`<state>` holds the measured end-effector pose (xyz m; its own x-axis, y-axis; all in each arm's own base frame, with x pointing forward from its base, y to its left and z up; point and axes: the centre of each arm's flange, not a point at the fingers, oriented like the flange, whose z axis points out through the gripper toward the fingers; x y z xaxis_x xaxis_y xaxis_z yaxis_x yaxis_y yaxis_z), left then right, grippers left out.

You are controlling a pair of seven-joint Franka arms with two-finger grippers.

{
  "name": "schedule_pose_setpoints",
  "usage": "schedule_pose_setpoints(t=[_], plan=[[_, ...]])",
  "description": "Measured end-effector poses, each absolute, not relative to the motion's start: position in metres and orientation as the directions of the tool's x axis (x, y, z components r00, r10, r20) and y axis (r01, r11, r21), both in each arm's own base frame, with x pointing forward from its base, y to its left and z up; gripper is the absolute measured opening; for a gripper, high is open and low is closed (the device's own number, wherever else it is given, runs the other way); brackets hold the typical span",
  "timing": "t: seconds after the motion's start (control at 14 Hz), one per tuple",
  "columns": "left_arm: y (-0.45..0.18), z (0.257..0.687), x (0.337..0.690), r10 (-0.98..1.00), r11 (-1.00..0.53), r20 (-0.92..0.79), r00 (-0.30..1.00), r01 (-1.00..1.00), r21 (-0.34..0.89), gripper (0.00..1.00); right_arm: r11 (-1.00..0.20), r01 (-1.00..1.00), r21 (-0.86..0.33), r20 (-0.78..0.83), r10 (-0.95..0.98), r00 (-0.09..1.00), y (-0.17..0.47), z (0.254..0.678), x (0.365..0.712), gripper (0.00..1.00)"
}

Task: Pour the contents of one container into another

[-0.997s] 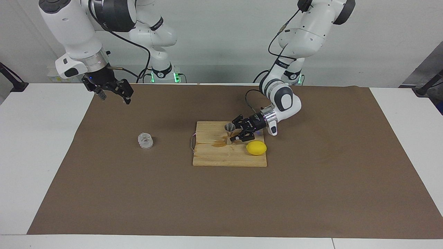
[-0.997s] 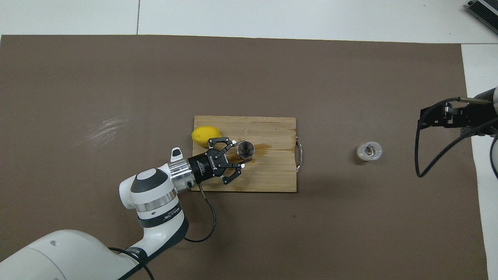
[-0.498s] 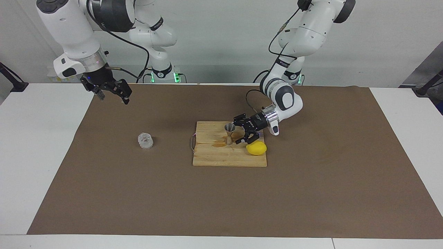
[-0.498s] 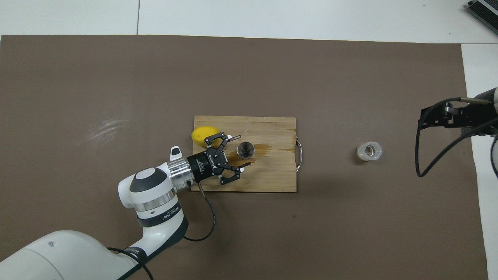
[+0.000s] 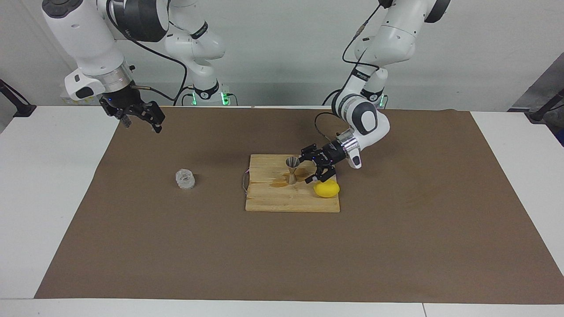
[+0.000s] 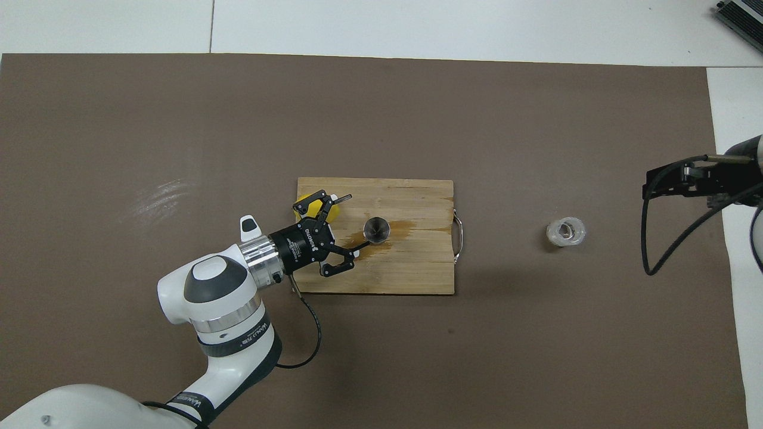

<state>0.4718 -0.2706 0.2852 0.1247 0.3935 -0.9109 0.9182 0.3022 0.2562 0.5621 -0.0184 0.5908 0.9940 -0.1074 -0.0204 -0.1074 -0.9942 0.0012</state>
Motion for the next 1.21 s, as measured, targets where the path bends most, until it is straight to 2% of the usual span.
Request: schedule_pose_setpoints(t=[0.5,0.85,1.21], plan=[[-0.256,0.316,0.473,0.511,0.267,-0.837,0.196,0.889,0.372,1.0,-0.971,0.239,-0.015,-0.051,0.24,0.969,-0.015,0.562,0.556,1.0],[-0.251,0.326,0.472,0.573,0.146,-0.762,0.303,0.877,0.458,1.0,-0.867,0.496,-0.032,-0.051,0.497,0.866,-0.014,0.535,0.55,1.0],[-0.252,0.327,0.473,0.592,-0.046,-0.673,0.444,0.852,0.522,1.0,-0.728,0.684,-0.045,-0.043,0.686,0.726,-0.014,0.514,0.548,1.0]])
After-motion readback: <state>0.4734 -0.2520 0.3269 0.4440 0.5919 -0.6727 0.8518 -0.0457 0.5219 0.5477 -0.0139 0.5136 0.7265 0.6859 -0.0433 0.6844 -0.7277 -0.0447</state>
